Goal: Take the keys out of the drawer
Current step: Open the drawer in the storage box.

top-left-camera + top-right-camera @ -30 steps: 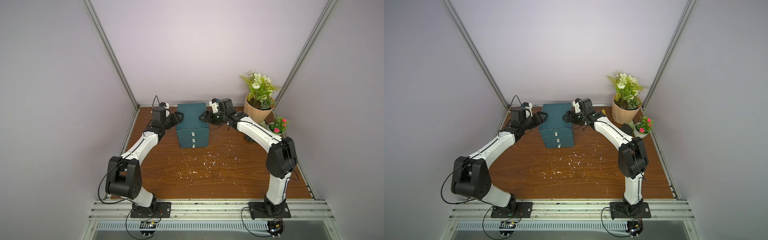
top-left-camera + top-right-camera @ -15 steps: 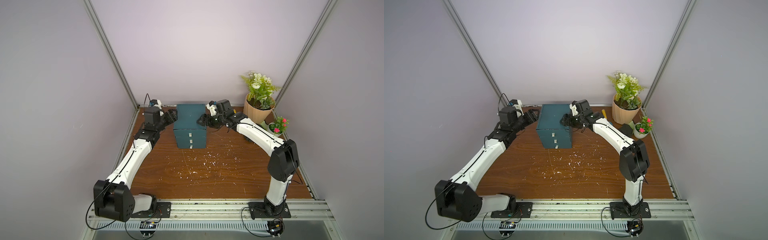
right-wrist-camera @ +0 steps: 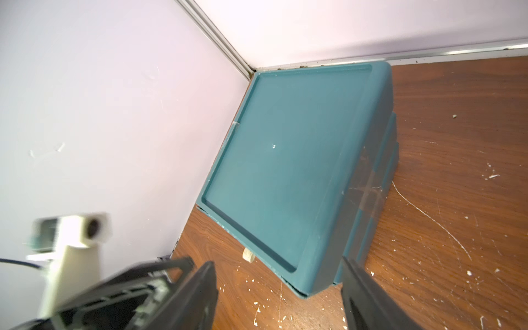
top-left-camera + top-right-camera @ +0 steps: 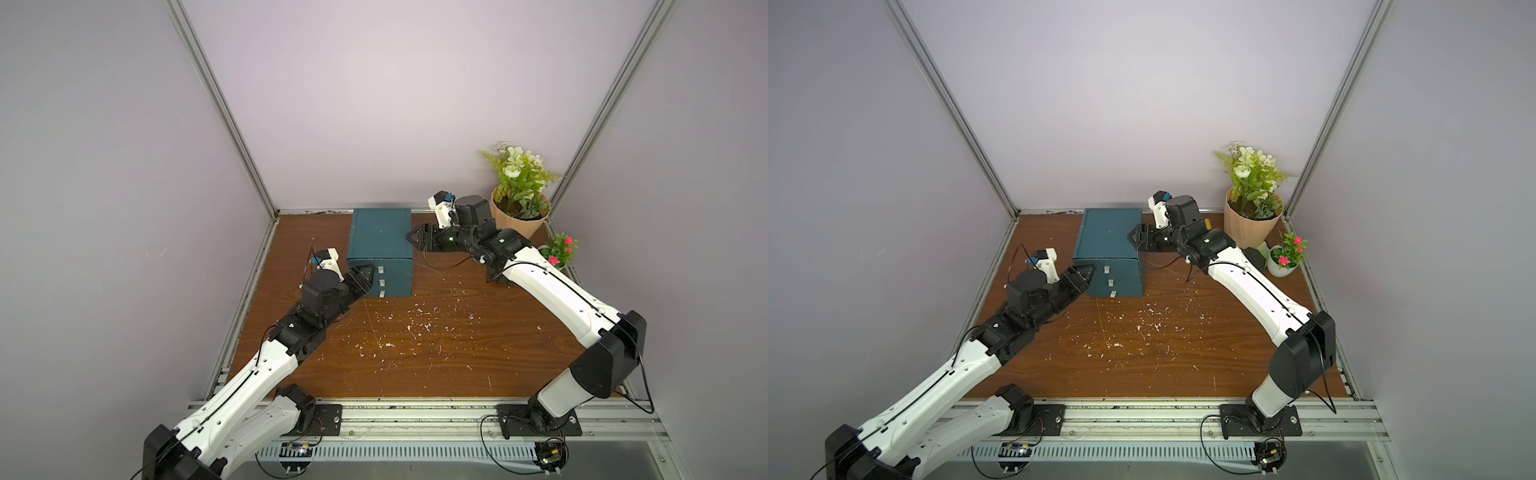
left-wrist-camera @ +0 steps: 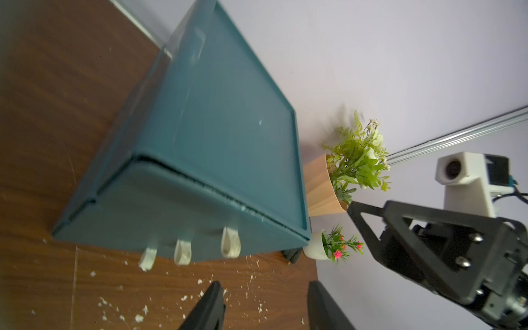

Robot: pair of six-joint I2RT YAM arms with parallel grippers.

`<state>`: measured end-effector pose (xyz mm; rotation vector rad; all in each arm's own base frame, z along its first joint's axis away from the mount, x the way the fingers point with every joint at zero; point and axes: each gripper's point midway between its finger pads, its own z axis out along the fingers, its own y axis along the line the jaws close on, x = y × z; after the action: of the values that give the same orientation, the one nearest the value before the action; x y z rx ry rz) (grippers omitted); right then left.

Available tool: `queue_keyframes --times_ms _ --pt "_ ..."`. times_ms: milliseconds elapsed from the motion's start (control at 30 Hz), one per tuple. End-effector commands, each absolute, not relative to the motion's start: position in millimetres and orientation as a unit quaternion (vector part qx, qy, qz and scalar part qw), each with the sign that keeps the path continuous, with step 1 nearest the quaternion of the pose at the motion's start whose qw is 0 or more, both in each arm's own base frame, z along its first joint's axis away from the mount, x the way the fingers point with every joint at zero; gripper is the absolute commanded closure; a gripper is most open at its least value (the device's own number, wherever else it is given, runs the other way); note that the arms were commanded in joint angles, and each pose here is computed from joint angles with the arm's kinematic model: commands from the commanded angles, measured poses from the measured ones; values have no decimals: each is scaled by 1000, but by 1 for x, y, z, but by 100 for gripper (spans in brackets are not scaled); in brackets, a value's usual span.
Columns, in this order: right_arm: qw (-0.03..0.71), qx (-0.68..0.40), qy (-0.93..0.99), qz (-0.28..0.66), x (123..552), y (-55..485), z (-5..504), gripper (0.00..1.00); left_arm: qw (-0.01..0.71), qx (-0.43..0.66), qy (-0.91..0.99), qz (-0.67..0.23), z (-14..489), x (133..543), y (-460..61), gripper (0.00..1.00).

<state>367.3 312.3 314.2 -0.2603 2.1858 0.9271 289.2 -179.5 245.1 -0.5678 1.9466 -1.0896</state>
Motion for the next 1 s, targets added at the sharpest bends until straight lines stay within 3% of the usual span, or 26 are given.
queue_keyframes --times_ms 0,133,367,967 --pt "379 -108 841 370 368 312 314 34 394 -285 711 -508 260 292 -191 53" --pt "363 -115 843 379 367 318 309 40 378 -301 694 -534 252 297 -198 60" --pt "367 -119 836 390 366 320 307 42 378 -325 668 -552 252 309 -201 67" --pt "357 -130 839 390 363 316 308 40 353 -352 683 -534 222 317 -206 71"
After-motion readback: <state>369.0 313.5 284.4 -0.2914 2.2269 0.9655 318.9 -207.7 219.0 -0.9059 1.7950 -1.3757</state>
